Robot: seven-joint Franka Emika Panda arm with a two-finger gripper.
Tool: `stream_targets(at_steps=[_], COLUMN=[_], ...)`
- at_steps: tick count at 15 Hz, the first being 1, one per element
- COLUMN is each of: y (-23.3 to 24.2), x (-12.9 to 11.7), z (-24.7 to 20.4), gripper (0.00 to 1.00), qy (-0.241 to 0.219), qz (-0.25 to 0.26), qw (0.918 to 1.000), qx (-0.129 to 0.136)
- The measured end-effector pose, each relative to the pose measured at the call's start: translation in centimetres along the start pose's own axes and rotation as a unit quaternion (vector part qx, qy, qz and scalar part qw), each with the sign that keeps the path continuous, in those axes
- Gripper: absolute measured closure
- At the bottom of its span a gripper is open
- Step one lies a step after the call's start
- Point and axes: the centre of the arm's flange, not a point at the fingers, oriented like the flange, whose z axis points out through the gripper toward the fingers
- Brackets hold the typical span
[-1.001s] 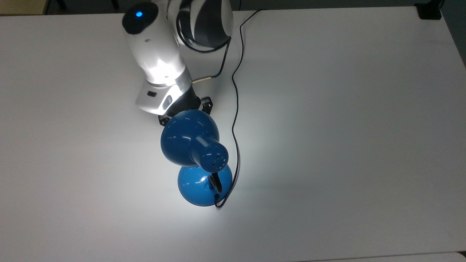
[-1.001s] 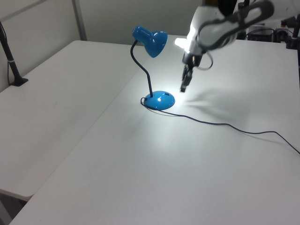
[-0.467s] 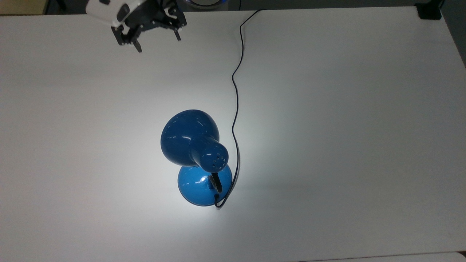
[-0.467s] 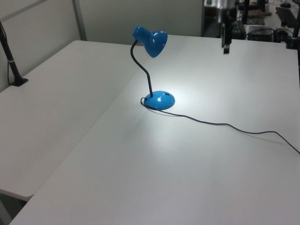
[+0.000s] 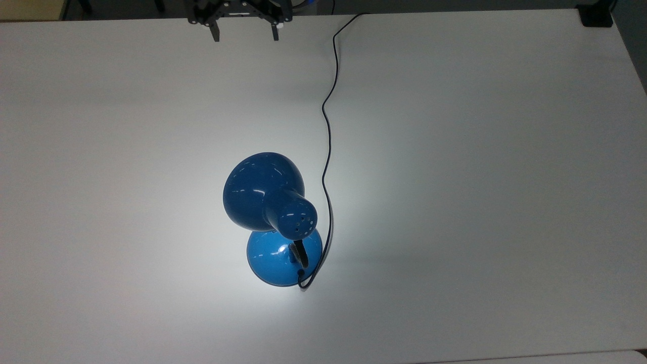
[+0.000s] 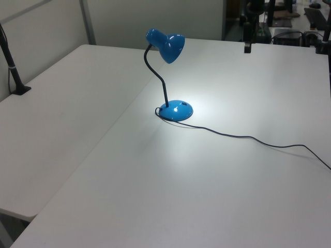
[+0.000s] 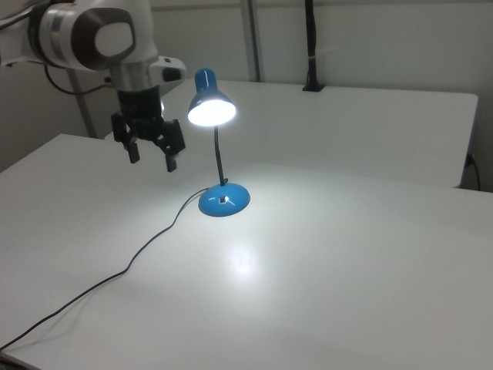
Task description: Turn on the lamp
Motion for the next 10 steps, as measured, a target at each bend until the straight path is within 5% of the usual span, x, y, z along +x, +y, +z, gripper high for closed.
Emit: stream_targets(at_steps=[10], y=[-0.7], x=[0.9], z=[-0.6], gripper=[0.00], qy=[0.040], qz=[0.034], qw=[0.9986], qx=[-0.008])
